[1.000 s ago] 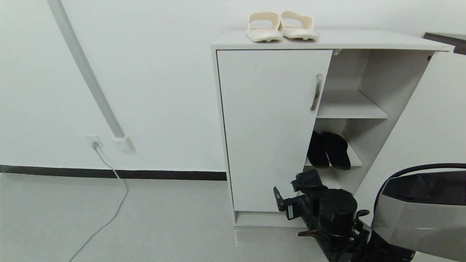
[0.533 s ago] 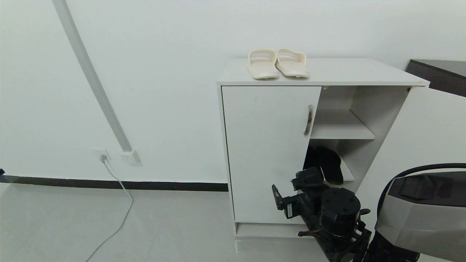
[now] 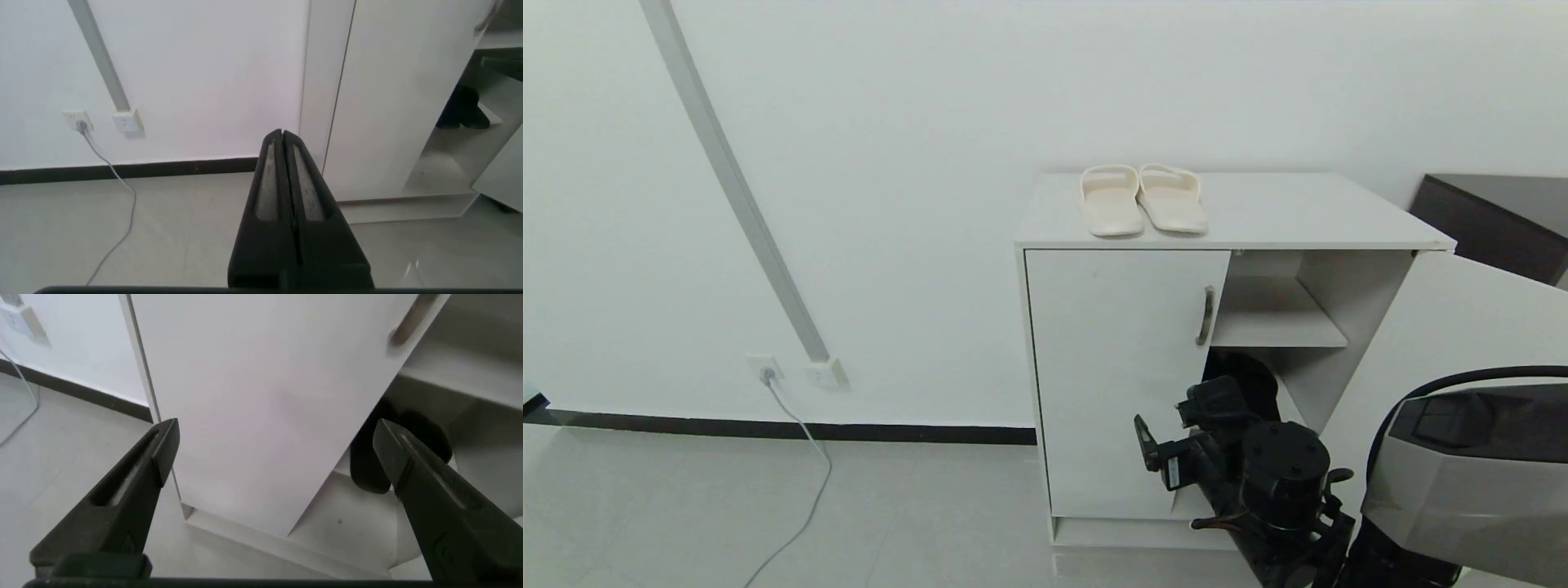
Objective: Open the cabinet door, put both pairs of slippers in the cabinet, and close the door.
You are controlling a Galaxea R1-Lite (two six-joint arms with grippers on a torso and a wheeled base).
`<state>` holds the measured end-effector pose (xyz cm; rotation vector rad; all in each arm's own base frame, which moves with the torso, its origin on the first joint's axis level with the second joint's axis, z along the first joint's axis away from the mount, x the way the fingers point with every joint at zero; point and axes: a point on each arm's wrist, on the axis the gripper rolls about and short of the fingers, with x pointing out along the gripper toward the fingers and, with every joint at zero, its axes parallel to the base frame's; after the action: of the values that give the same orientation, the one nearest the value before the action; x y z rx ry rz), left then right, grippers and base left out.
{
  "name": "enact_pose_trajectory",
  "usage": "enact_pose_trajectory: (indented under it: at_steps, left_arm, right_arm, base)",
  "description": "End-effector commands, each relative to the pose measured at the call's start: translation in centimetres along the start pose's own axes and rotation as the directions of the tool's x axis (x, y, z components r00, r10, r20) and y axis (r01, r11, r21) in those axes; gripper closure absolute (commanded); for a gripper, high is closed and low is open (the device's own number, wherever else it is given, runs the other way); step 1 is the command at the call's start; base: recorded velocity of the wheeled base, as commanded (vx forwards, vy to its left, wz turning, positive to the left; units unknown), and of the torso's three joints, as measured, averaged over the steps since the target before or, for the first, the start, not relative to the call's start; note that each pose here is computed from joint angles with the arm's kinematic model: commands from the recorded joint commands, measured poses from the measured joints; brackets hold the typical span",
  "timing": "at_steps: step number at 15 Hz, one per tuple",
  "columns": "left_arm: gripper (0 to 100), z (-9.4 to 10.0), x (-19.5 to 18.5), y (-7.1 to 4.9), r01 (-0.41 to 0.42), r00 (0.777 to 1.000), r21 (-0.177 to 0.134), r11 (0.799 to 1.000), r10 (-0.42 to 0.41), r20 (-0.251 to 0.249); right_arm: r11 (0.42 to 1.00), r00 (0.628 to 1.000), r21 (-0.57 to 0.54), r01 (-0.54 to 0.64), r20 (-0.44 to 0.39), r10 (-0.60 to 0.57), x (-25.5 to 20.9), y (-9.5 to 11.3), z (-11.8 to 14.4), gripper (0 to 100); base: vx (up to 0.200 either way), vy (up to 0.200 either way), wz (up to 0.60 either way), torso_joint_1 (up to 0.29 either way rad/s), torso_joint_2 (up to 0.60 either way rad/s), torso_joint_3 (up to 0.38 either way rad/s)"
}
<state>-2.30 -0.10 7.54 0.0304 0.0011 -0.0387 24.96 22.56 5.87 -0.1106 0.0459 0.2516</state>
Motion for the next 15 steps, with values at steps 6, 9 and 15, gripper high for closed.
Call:
enact_pose_trajectory:
  at_steps: [6,9,15]
  left_arm:
    - [100,0.0,0.0,0.0,0.0,1.0,0.0,1.0,0.0,-0.001]
    - [100,0.0,0.0,0.0,0.0,1.0,0.0,1.0,0.0,-0.001]
    - [100,0.0,0.0,0.0,0.0,1.0,0.0,1.0,0.0,-0.001]
  right_arm:
    - [1.0,1.0,-0.002,-0.007,-0.003,0.007,0.2,-0.2,-0.2,0]
    - [1.0,1.0,-0.005,-0.013,-0.008,0.013,0.2,-0.1,-0.4,0]
    - [0.999,0.998,0.009,-0.041,0.047,0.041,1.3,-0.6,3.2,0]
  base:
    - [0.0,0.0,0.0,0.207,-0.51,-0.312]
    - [0.0,0.0,0.0,0.24,-0.55,-0.321]
    - [0.0,0.0,0.0,0.258,-0.58,-0.326]
